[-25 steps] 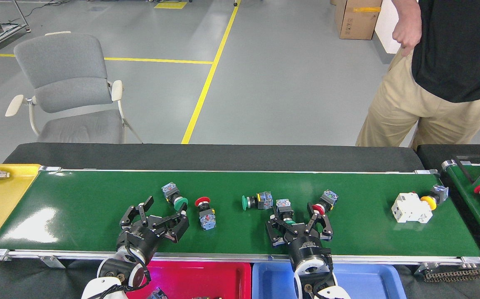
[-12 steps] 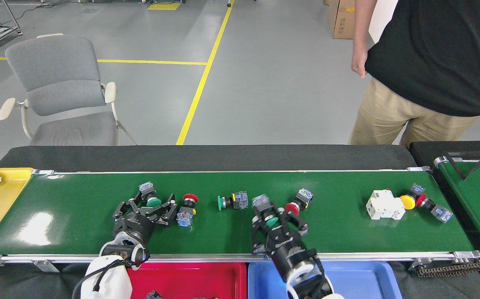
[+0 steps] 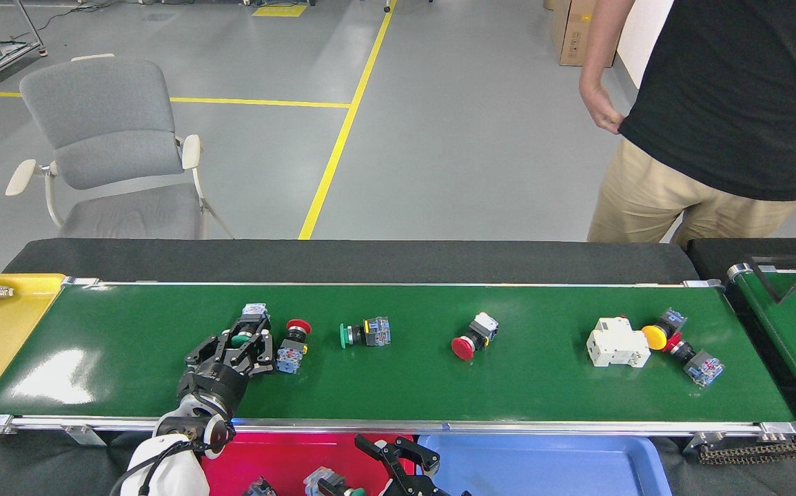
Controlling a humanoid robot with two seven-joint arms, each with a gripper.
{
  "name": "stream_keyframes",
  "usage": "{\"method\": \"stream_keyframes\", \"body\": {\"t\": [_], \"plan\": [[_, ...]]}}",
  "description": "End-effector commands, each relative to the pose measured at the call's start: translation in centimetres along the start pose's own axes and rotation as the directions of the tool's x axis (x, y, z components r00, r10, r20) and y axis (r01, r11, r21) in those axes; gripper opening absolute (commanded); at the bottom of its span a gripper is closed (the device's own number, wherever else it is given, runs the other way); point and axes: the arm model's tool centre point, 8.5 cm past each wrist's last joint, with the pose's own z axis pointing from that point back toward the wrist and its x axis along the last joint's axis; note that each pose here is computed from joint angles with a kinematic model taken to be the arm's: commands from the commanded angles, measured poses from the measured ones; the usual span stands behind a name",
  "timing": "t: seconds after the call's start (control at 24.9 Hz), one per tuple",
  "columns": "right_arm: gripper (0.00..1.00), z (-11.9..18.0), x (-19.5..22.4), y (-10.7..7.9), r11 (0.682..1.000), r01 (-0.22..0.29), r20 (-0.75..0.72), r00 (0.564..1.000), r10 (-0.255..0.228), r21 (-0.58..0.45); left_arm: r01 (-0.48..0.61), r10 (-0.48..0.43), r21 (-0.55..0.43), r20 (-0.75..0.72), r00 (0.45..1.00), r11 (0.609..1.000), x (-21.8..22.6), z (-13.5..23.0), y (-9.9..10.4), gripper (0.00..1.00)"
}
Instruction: Pick switch part from conveyor to tray
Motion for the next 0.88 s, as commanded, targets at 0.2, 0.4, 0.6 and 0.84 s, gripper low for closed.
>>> {"method": "stream_keyframes", "body": {"t": [0.2,0.4,0.6,0.84], "plan": [[0.99,14.9,-12.2,-0.1,0.994,-0.003,-0.596,0.8,-0.064,-0.111,0.043,-0.064,0.065,0.36,0.931,0.997,2.3,11.2,-0.6,0.57],[0.99,18.4,-14.2,0.2,0.994,0.006,-0.712,0.697,-0.084,-0.111,-0.01,0.005,0.012,0.345,0.939,1.0,3.4,15.3,-2.9,1.0],[0.99,15.8,-15.2,-1.0,0.997,-0.006,-0.731,0.68,-0.056,-0.082,-0.033,0.019,0.04,0.304,0.953,0.999,3.0,15.0,-2.4,1.0],[0.99,10.6,-16.6,-1.5,0.998,-0.028,-0.729,0.684,-0.015,-0.048,0.028,-0.029,-0.016,-0.078,0.997,0.999,-3.2,14.5,-3.3,1.0]]}}
